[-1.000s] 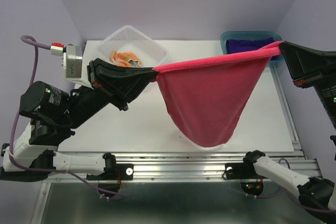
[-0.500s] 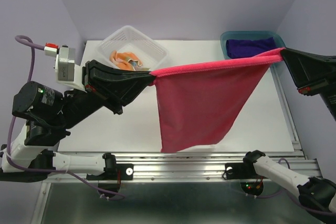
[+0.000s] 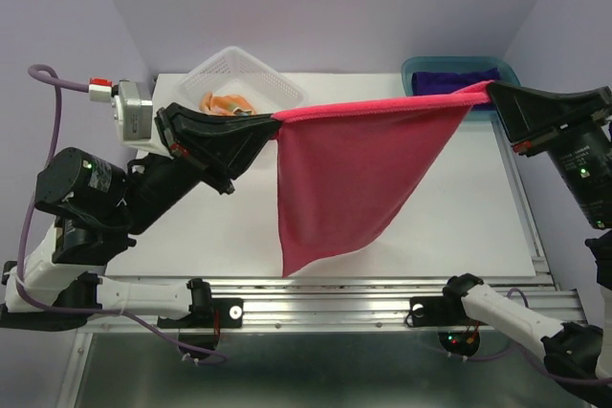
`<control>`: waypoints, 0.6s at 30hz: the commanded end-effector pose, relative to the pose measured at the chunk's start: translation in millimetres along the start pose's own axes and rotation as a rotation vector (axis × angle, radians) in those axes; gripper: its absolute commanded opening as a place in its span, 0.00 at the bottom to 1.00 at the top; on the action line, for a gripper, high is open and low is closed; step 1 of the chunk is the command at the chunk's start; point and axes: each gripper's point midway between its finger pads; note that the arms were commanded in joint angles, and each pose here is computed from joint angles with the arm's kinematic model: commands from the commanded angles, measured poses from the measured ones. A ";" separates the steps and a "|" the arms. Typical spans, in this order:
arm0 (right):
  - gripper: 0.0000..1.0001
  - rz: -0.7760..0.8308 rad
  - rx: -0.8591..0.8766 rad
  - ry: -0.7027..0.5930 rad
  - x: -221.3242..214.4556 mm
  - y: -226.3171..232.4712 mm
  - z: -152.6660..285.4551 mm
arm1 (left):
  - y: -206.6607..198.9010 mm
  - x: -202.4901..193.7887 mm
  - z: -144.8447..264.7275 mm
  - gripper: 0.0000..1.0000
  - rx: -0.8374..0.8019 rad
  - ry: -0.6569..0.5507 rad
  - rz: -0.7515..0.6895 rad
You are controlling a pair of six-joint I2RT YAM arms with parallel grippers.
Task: Fold and stack the towels
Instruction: Flatten out the crumpled towel
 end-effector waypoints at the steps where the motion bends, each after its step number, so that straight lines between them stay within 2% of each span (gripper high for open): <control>1: 0.01 0.059 -0.134 -0.040 -5.3 -29.2 -29.2 | 37.3 14.0 -11.7 0.00 0.200 -0.115 -0.079; 6: 0.01 0.118 -0.295 -0.006 -36.0 -67.2 -63.1 | 74.6 -1.7 -22.1 0.00 0.374 -0.118 -0.192; 9: 0.01 0.160 -0.380 -0.001 -57.2 -89.7 -85.0 | 115.8 0.3 -30.1 0.00 0.468 -0.151 -0.251; 10: 0.01 0.169 -0.400 -0.010 -57.0 -93.7 -88.8 | 112.0 -7.6 -36.1 0.00 0.431 -0.123 -0.256; 14: 0.01 0.217 -0.504 -0.009 -77.1 -118.8 -108.7 | 171.1 -7.8 -51.9 0.00 0.483 -0.101 -0.301; 15: 0.01 0.238 -0.515 -0.005 -83.6 -123.3 -117.9 | 182.5 -21.0 -63.4 0.00 0.468 -0.058 -0.307; 18: 0.01 0.271 -0.571 -0.014 -93.3 -136.8 -130.1 | 212.9 -17.8 -73.5 0.00 0.467 -0.032 -0.329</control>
Point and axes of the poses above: each gripper's point midway between its finger pads, its own z axis back along the fingers, its own y axis along the line the jaws close on, x = y × z, and after that the axes turned 12 degrees about z, right-handed
